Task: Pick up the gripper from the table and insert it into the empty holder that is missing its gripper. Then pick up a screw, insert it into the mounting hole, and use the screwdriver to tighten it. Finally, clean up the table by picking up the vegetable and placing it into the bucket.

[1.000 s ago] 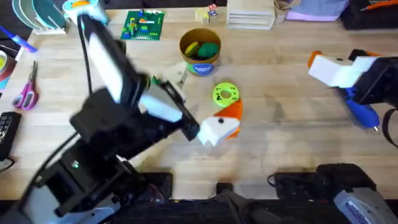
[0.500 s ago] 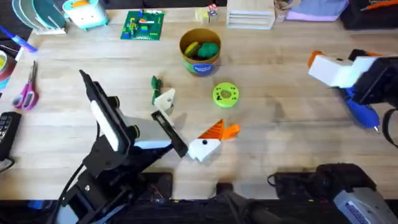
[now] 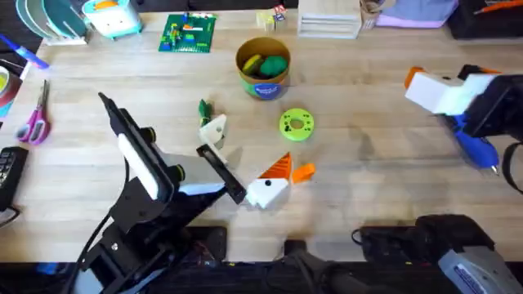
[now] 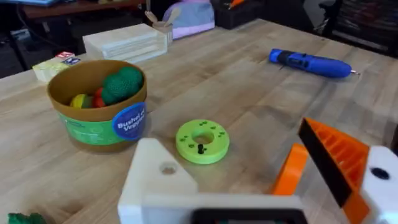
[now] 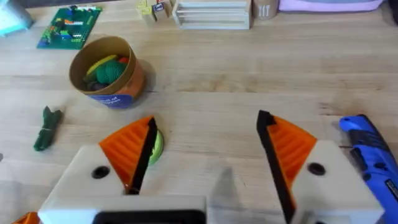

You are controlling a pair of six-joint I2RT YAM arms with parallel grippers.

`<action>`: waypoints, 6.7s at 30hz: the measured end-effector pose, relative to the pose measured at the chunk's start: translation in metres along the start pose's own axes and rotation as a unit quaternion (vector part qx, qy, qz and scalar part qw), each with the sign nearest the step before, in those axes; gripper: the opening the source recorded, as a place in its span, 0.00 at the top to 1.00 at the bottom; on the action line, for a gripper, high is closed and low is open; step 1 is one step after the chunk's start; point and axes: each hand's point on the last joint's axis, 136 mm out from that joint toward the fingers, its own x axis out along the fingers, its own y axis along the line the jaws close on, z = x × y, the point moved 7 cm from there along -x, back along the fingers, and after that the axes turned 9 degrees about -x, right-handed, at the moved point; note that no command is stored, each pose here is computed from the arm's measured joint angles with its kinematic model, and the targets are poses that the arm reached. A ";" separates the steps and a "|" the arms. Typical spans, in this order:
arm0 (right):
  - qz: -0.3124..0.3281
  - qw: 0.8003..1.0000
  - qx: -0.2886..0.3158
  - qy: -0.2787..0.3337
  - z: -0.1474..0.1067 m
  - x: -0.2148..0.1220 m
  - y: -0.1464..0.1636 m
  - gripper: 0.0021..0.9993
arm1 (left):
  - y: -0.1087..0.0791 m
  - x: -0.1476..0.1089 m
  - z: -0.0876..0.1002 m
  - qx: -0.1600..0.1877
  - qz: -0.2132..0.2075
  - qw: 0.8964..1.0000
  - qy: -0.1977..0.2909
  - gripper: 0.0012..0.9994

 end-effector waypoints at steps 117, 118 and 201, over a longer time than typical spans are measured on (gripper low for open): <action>0.491 0.650 -0.542 0.204 -0.118 0.080 0.140 0.01 | 0.000 0.000 0.000 0.002 0.000 1.000 0.000 0.01; 0.491 0.650 -0.543 0.205 -0.118 0.080 0.140 0.01 | 0.000 0.000 0.000 0.002 0.000 1.000 0.000 0.01; 0.481 0.806 0.184 0.292 -0.024 0.118 0.156 0.99 | 0.000 0.000 0.000 0.002 0.000 1.000 0.000 0.01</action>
